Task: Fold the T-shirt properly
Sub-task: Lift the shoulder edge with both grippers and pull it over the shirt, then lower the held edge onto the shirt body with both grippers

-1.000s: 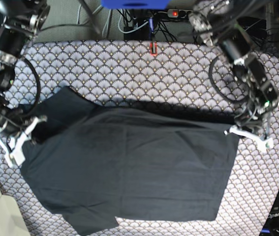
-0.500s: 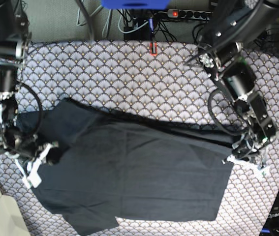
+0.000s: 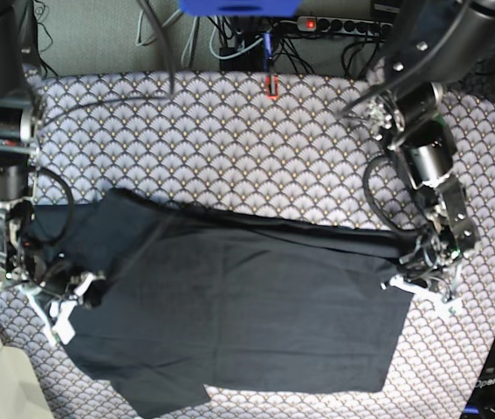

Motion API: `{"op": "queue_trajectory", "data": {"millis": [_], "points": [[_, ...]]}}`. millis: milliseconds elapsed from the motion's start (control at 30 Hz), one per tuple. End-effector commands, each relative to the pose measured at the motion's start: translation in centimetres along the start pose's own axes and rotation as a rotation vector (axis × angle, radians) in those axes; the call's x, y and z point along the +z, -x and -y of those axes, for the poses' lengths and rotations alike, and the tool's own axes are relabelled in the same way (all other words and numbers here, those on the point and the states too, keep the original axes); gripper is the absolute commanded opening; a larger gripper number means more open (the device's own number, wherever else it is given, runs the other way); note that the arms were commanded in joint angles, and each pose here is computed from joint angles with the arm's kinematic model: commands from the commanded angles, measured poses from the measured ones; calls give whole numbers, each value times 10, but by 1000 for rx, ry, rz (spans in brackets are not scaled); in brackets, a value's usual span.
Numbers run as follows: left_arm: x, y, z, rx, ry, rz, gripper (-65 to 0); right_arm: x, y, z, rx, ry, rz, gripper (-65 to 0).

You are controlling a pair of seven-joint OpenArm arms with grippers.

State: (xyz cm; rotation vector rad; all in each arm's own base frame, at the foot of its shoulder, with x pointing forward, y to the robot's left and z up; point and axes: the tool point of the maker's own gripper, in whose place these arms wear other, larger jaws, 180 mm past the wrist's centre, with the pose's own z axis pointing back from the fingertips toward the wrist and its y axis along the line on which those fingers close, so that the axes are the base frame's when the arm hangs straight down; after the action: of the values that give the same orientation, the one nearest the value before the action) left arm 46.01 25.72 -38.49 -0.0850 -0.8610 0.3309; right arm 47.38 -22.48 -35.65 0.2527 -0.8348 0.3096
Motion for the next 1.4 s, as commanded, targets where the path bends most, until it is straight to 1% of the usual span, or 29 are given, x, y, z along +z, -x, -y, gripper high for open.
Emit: {"op": "queue_trajectory", "data": {"millis": [0,167,233,333,400,500,667,800,933,1067,1233,1300,1367], "points": [[4,-33,1,0,7,83,-650,9,-33,11,8,18,92,-650],[4,-36,2,1,8,90,-650,4,-40,22,-9,36,117,-650],[5,-47,7,3,17,110,-650,3,-43,23,-22,36,129,-650],[6,-64,13,5,28,136,-650,4,-57,26,-35,37,166,-650],[7,-72,18,8,36,150,-650,6,-68,28,-31,39,193,-650],[8,-80,21,10,42,165,-650,7,-73,29,-24,41,206,-650],[10,-83,20,10,41,174,-650,10,-87,32,1,55,218,-650],[14,-91,16,15,34,195,-650,14,-93,34,3,60,251,-650],[17,-97,7,59,39,217,-650,16,-92,39,4,69,250,-650],[17,-98,10,79,58,221,-650,15,-86,38,4,68,227,-650],[15,-93,9,79,57,212,-650,-1,-51,23,-14,38,118,-647],[14,-87,7,79,53,208,-650,-4,-41,20,-20,31,101,-647],[10,-86,9,87,58,230,-650,-6,-32,17,-27,25,85,-646]]}}
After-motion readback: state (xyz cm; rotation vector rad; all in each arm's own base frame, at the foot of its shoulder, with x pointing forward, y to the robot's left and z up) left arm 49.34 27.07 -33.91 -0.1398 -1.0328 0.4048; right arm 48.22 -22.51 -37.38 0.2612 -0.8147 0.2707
